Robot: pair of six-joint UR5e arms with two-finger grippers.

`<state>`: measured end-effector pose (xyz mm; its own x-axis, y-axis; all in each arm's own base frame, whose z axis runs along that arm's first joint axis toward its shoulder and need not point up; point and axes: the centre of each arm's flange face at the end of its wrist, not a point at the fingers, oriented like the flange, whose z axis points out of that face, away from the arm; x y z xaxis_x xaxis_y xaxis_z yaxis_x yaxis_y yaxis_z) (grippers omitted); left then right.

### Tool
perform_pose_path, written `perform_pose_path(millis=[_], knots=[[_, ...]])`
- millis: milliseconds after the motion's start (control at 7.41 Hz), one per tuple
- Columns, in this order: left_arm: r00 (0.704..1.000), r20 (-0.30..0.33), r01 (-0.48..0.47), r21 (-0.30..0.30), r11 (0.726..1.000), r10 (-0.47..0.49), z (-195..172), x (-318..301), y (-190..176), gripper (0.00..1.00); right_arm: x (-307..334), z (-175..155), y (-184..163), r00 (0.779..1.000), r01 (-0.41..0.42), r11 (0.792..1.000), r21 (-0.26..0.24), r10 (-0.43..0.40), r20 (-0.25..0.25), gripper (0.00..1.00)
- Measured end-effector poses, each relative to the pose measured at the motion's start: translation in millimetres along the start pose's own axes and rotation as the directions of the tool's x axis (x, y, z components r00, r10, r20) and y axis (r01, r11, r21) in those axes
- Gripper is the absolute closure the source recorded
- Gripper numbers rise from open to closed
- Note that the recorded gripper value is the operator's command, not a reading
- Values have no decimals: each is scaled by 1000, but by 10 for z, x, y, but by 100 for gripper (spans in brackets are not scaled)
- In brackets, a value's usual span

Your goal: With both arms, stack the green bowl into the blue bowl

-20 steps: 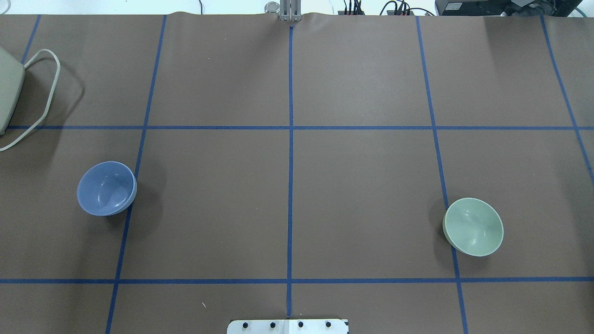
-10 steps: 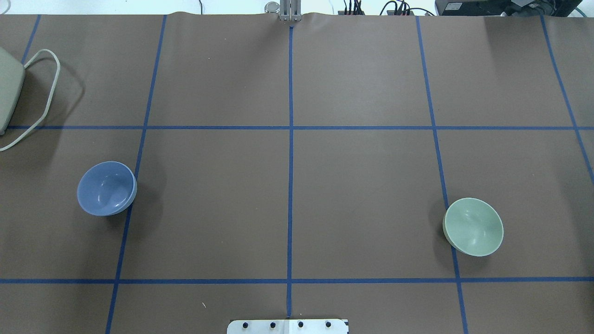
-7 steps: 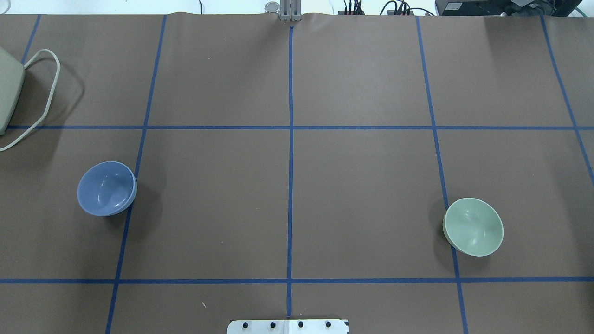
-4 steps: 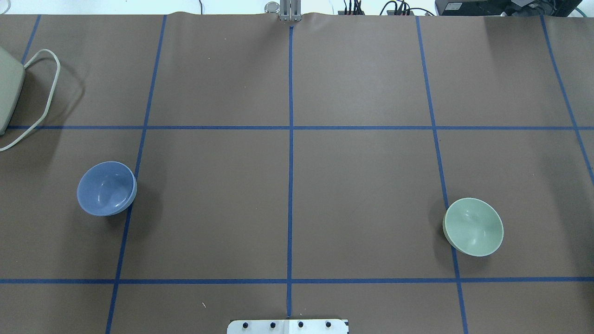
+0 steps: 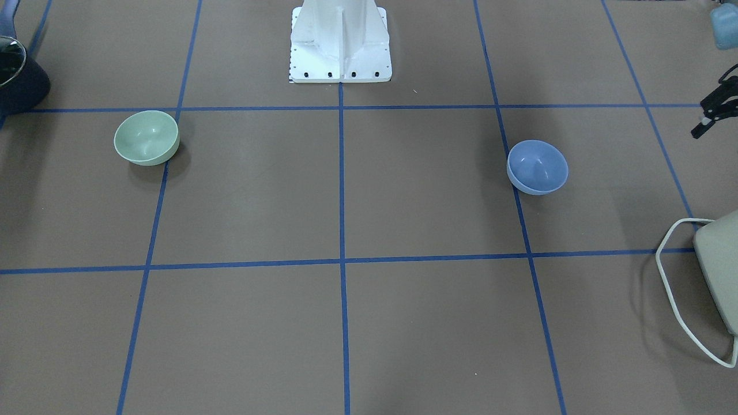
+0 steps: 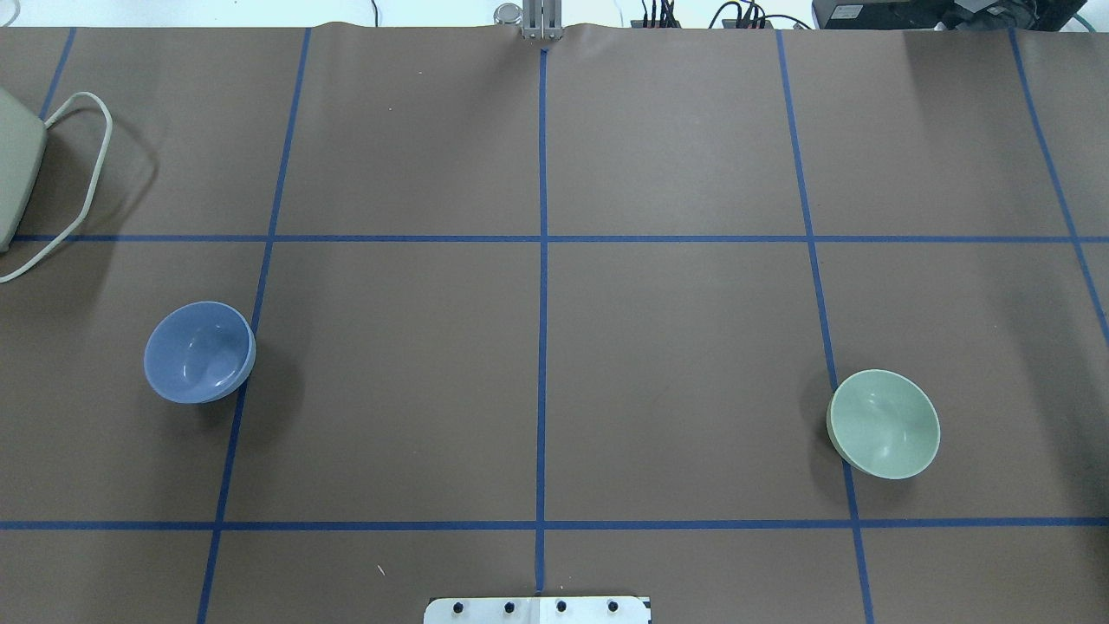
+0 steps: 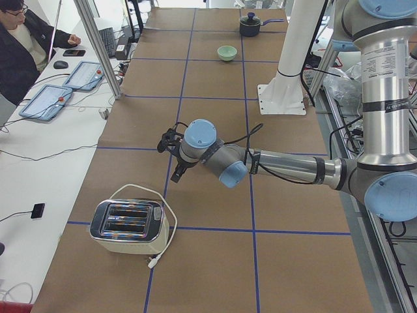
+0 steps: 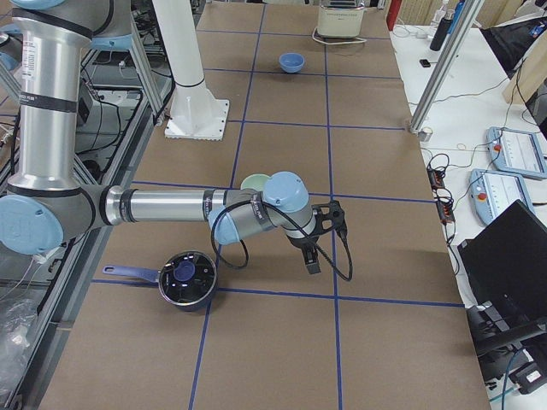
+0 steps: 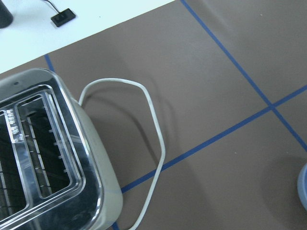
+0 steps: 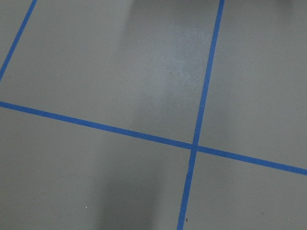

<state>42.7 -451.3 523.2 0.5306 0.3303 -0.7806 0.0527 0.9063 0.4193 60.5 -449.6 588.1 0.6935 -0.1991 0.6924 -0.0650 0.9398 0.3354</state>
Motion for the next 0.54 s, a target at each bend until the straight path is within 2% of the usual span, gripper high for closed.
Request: perform_pose_path(millis=[135,270,540], knots=[[997,-3,82,-34,996,-82,250,181,35,1,2,3,9,1000,-3,1000,-1,3,-1,0],[989,20,144,-63,987,-143,533,378,85,2,9,8,26,1000,-6,1000,-3,6,-2,0],[975,91,211,-83,974,-203,1066,820,229,2,30,20,62,1000,-12,1000,-7,12,-7,0]])
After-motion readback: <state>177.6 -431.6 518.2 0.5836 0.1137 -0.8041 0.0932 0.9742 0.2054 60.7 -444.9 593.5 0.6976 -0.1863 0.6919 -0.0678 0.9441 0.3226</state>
